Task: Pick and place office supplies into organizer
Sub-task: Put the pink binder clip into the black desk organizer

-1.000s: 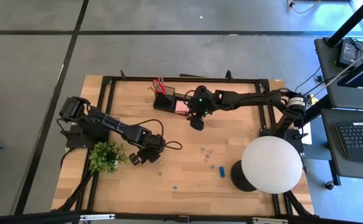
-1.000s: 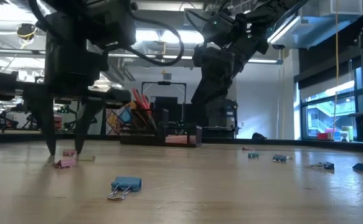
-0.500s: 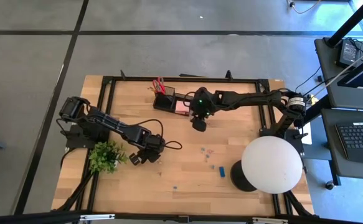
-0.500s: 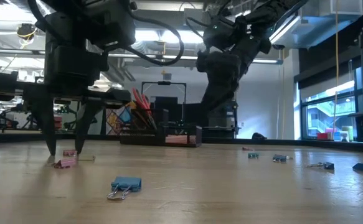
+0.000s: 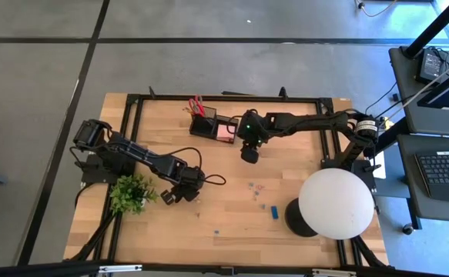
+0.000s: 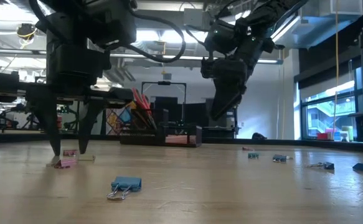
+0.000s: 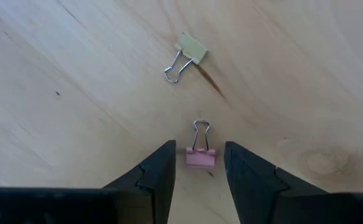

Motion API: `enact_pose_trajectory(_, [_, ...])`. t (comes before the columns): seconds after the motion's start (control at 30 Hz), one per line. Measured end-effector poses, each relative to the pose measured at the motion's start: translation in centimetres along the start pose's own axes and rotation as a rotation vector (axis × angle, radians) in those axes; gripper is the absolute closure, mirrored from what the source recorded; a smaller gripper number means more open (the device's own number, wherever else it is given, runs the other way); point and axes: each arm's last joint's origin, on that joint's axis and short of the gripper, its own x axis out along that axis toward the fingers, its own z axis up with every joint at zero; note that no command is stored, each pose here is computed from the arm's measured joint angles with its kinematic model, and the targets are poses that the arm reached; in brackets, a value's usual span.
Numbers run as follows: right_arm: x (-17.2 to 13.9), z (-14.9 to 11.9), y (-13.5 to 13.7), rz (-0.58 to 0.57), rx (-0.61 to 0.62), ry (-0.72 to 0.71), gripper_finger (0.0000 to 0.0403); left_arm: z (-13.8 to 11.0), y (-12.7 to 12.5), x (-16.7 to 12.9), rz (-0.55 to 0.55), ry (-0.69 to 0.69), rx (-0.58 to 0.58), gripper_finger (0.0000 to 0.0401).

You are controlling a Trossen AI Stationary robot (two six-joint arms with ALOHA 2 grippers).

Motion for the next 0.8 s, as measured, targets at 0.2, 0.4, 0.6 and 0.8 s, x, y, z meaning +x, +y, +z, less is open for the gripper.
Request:
enact_pose_trajectory(0.2, [0.00, 0.01, 0.01, 0.000, 0.000, -0.001, 0.0221, 0.02, -0.03, 0.01, -0.010, -0.006, 0.000, 0.0294])
enact_pose_trajectory(0.4, [0.00, 0.01, 0.01, 0.000, 0.000, -0.001, 0.0221, 0.01, -0.05, -0.03, -0.016, -0.004, -0.001, 0.0317])
enact_pose_trajectory(0.6, [0.00, 0.01, 0.01, 0.000, 0.000, -0.001, 0.0221, -0.02, -0.07, -0.02, -0.019, 0.000, -0.001, 0.0319])
enact_pose_trajectory(0.8, [0.00, 0.01, 0.01, 0.000, -0.001, -0.001, 0.0221, 0.00, -0.06, -0.12, -0.017, -0.002, -0.002, 0.0328])
